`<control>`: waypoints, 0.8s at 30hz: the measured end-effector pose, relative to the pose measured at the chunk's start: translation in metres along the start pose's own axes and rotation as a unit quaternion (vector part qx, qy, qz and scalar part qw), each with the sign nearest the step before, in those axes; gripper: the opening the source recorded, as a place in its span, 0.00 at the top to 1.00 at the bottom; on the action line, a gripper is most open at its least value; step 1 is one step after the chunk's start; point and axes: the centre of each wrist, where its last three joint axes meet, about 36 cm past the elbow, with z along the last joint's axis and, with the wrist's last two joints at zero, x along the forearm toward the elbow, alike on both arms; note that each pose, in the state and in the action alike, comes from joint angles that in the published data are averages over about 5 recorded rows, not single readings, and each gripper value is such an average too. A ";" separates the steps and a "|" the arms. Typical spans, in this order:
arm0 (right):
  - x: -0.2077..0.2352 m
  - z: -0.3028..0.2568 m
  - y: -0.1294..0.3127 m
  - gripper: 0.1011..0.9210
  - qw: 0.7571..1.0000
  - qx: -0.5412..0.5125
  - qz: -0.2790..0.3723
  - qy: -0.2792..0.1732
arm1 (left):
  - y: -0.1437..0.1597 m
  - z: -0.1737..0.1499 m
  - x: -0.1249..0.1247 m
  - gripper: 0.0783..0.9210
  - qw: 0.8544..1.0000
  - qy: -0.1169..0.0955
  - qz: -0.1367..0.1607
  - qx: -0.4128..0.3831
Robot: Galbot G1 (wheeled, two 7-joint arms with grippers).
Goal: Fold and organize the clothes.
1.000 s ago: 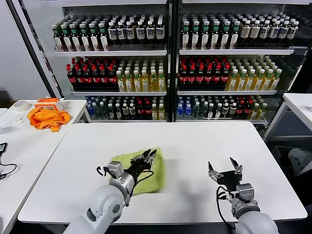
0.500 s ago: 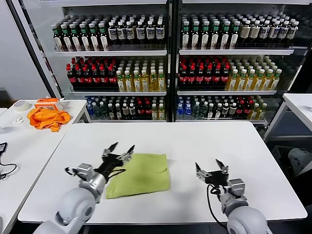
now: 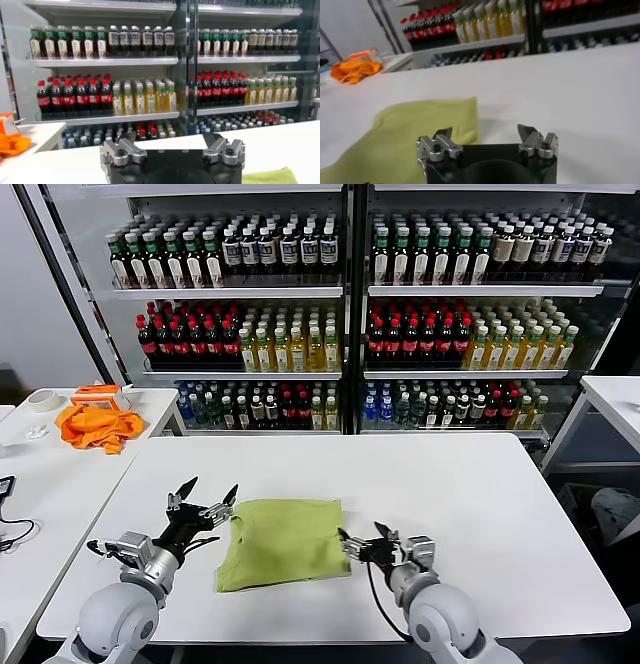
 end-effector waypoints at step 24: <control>-0.042 0.008 0.032 0.40 0.997 -0.055 -0.001 0.053 | 0.008 0.013 0.009 0.12 1.000 0.004 -0.017 -0.022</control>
